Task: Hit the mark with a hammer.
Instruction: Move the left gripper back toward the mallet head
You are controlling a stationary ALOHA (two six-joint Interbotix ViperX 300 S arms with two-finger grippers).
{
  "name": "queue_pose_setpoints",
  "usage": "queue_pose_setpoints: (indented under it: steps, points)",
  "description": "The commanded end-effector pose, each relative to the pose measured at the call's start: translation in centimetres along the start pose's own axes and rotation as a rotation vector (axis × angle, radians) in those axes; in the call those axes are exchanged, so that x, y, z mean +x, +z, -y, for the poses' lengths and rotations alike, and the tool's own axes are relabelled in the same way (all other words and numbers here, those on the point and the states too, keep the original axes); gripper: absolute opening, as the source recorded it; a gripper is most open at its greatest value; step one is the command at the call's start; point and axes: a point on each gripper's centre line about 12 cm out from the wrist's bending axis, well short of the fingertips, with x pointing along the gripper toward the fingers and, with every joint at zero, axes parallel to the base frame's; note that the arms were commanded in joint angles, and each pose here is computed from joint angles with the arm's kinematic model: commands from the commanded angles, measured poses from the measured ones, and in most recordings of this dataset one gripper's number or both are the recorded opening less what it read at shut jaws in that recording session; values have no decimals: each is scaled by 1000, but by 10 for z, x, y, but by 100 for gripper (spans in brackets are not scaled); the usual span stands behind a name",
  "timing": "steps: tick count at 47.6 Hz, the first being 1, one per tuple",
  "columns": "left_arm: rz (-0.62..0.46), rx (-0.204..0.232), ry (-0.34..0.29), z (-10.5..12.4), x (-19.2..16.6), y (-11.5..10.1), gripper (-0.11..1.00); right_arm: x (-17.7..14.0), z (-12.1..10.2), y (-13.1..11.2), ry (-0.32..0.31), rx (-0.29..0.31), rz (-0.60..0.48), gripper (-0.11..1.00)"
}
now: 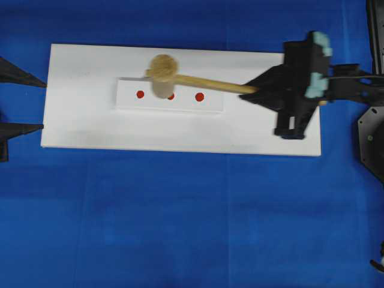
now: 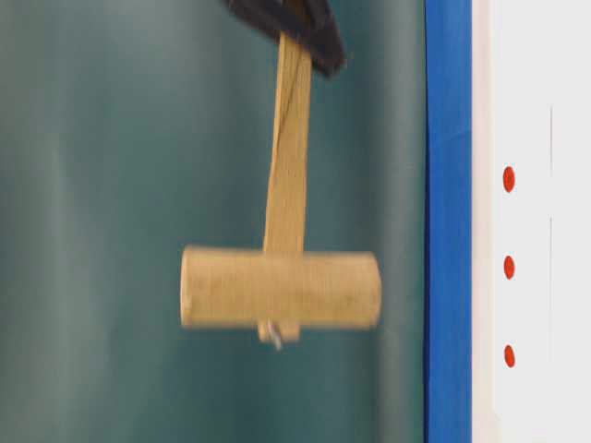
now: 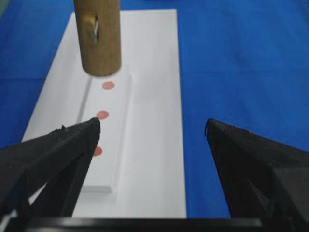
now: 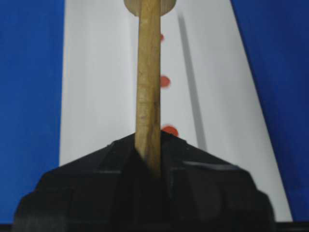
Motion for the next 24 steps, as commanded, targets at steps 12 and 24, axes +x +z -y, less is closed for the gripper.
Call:
queue_pose_setpoints:
  steps: [12, 24]
  points:
    - [-5, -1, 4, -1, 2, 2, 88, 46, -13, 41, 22, -11, 24, 2]
    - [-9, -1, 4, -1, 2, 1, 88, 56, -18, 47, 43, -29, 13, 2]
